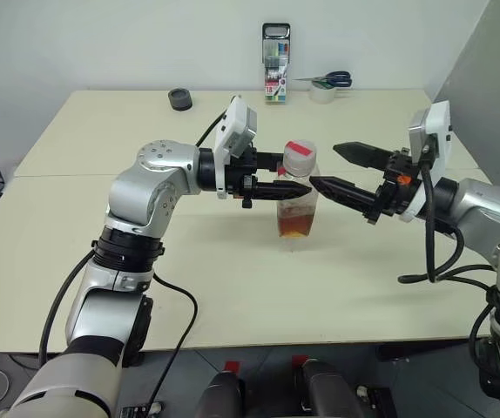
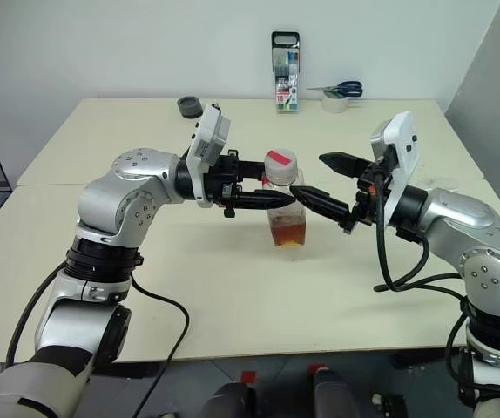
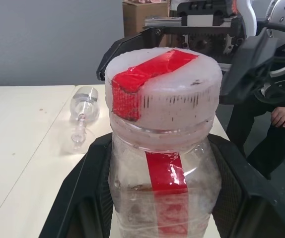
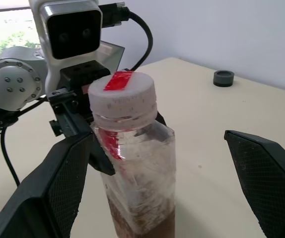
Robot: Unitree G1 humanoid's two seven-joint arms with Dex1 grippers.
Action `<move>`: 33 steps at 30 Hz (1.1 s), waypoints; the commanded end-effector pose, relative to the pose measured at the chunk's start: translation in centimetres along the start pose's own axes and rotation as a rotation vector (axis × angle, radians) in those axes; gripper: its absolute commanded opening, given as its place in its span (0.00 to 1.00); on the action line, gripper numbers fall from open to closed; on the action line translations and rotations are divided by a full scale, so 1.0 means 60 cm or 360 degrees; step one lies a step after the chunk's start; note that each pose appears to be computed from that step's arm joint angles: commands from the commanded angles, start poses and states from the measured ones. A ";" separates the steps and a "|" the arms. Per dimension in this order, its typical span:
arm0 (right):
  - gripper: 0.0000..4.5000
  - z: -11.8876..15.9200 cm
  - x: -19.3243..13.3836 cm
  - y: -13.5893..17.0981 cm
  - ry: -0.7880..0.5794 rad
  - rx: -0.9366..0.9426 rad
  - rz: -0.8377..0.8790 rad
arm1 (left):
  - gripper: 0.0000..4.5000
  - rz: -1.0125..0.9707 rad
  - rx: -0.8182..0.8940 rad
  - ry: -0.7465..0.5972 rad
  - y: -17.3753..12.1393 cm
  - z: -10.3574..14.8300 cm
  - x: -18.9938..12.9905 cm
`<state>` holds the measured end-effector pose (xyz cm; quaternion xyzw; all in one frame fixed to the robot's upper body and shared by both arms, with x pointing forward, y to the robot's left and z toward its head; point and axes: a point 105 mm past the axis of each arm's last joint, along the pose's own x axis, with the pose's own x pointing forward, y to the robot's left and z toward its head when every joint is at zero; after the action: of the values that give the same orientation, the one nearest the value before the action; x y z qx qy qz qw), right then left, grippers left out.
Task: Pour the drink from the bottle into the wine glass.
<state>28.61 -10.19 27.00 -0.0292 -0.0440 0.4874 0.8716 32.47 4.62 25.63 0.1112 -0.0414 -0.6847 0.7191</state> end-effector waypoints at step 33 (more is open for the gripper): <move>1.00 0.036 0.013 -0.001 -0.0137 -0.0082 0.0022 | 0.47 -0.0041 0.0120 -0.0033 -0.012 0.023 -0.002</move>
<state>29.41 -8.96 28.19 -0.0257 -0.0721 0.4991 0.8632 32.35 4.78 25.44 0.1147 -0.0409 -0.6839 0.7194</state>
